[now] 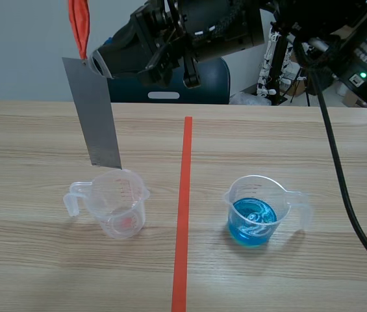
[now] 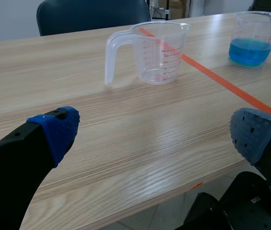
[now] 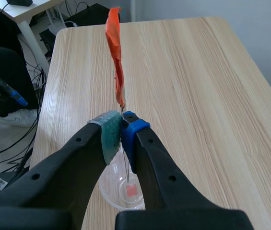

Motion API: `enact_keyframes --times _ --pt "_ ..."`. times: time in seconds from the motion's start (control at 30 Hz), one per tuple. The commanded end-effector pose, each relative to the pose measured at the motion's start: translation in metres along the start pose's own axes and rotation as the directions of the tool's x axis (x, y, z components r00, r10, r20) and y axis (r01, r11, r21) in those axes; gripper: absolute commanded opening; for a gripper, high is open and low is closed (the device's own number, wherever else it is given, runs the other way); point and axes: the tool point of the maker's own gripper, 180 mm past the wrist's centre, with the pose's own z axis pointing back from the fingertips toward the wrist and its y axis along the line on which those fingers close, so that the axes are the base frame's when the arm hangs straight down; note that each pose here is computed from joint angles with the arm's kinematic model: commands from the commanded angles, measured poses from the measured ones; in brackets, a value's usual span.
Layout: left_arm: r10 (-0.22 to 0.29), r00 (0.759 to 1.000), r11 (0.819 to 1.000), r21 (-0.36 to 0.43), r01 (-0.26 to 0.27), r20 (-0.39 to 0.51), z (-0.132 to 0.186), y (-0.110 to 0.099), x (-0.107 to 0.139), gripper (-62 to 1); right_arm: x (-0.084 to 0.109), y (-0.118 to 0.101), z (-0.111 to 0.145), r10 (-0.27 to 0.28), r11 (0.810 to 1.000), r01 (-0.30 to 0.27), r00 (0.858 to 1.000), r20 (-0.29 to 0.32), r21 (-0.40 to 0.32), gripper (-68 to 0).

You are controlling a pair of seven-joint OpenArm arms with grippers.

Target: Do the redox reaction experiment. move the plate over the left beaker

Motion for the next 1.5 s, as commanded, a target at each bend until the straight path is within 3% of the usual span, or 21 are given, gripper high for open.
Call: enact_keyframes --times 0.0,0.37,0.67,1.47 --pt "-0.007 0.997 1.000 0.002 0.007 0.071 -0.004 0.002 0.014 1.4 0.014 0.000 0.001 0.024 1.000 -0.025 0.999 0.031 0.006 -66.9" --pt "-0.019 0.995 1.000 0.002 0.019 0.094 -0.012 0.005 0.015 1.4 0.015 0.001 0.000 0.023 1.000 -0.024 0.999 0.032 0.009 -66.9" --pt "-0.038 0.985 0.999 -0.024 0.043 0.169 -0.028 0.003 0.032 1.4 0.016 0.004 -0.004 0.021 1.000 -0.022 0.999 0.036 0.020 -66.9" --pt "-0.038 0.985 0.999 -0.024 0.042 0.169 -0.028 0.003 0.032 1.4 0.018 0.006 -0.006 0.024 0.999 -0.025 0.999 0.035 0.026 -66.9"
